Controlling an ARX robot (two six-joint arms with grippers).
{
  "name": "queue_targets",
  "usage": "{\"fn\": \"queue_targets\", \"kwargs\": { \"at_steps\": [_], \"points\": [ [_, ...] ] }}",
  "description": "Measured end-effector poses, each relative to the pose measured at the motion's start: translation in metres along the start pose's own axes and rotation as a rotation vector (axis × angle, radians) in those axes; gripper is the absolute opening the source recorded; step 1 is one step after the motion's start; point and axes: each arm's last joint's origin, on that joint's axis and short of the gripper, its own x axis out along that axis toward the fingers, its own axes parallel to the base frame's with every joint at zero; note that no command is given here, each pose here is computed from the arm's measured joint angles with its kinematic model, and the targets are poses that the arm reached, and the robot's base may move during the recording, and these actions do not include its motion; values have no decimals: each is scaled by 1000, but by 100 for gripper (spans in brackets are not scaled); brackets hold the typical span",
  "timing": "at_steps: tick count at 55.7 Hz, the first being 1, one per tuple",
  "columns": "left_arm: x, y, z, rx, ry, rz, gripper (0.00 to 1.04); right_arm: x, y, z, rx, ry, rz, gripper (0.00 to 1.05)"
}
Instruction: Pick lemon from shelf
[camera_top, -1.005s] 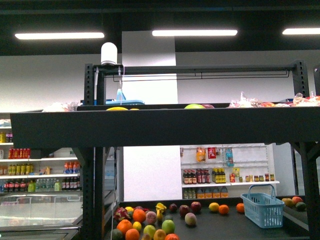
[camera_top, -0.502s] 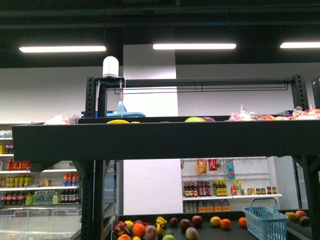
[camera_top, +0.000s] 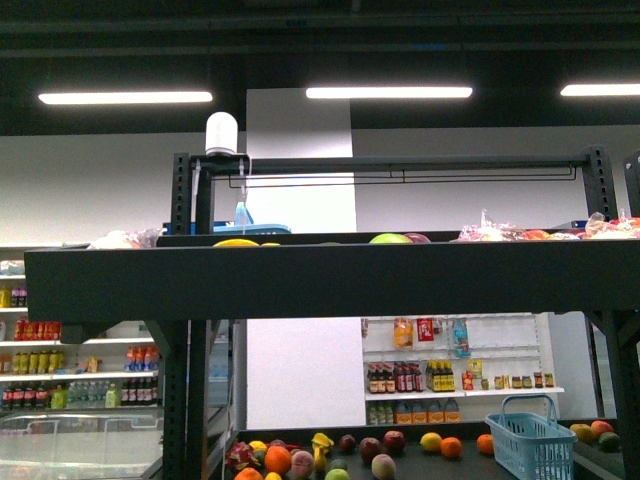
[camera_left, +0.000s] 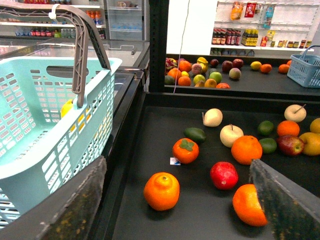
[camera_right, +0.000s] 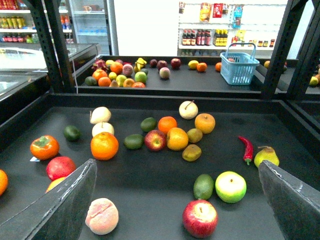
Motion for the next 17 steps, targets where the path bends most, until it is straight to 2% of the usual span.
{"fn": "queue_targets", "kwargs": {
  "at_steps": [17],
  "points": [
    [0, 0, 0, 2, 0, 0, 97, 0, 0, 0, 0, 0, 0, 97]
  ]
}}
